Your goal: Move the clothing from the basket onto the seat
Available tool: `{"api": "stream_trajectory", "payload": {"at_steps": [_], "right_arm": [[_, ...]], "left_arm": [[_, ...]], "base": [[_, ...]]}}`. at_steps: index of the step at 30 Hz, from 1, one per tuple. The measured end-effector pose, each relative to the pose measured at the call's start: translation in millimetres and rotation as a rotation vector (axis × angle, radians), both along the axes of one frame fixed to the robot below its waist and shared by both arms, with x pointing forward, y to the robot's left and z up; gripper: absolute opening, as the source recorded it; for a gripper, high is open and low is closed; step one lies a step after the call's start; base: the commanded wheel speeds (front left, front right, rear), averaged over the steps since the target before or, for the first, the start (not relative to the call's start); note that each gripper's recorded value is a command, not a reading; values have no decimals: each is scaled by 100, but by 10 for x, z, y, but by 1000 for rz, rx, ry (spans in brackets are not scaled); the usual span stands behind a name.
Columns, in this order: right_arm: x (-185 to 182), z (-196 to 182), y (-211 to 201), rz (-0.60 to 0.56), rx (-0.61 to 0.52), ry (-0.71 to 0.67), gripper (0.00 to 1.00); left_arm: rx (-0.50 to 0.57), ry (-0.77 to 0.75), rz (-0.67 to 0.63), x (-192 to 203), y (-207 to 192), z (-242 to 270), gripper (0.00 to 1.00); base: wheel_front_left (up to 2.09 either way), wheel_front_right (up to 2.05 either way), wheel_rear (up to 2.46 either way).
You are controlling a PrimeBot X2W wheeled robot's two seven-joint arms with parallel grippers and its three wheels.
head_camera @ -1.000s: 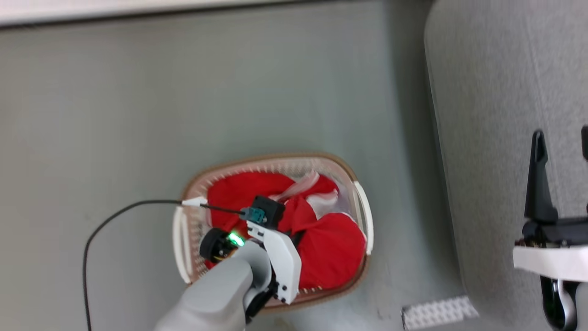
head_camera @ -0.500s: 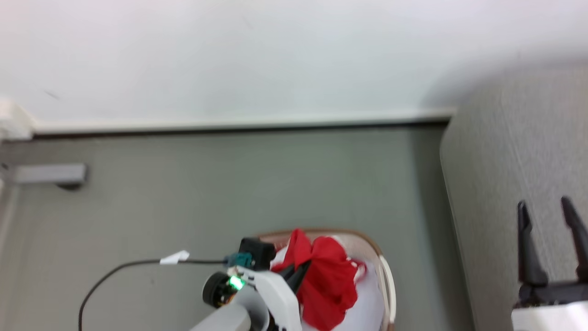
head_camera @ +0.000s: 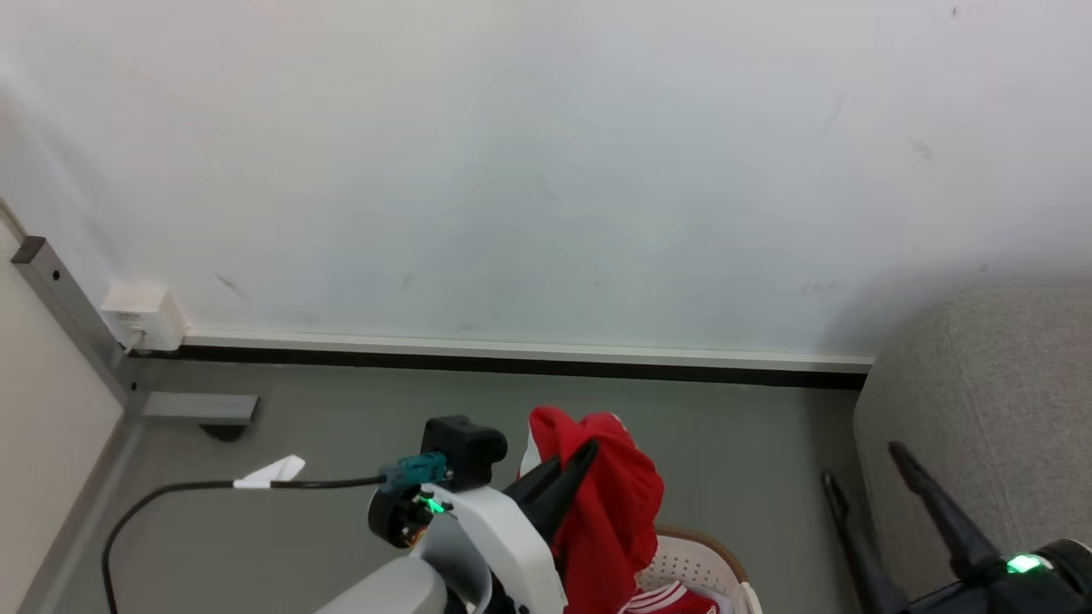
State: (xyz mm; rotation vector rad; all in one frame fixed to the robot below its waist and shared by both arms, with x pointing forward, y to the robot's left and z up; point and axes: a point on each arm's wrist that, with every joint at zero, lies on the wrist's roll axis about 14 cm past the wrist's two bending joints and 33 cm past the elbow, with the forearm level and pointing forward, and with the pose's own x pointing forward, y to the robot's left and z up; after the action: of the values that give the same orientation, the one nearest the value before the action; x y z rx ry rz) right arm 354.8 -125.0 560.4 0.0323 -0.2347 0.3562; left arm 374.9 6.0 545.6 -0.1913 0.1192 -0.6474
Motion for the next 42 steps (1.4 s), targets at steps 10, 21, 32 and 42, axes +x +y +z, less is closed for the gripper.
{"api": "stream_trajectory", "payload": {"at_steps": [10, 21, 32, 42], "right_arm": [[-152, -23, 723, 335, -104, 6, 100], [-154, -307, 1006, 496, -196, 119, 100], [75, -313, 815, 407, -31, 209, 0], [319, 8, 83, 173, 101, 129, 0]], "left_arm": [[25, -78, -116, -256, -185, 417, 0], [2, -109, -262, -504, -582, 594, 0], [9, -96, -230, -403, -609, 471, 0], [2, -64, -237, -193, -802, 208, 100]], "base": [[0, 0, 0], [0, 0, 0], [0, 0, 0], [0, 0, 0]]}}
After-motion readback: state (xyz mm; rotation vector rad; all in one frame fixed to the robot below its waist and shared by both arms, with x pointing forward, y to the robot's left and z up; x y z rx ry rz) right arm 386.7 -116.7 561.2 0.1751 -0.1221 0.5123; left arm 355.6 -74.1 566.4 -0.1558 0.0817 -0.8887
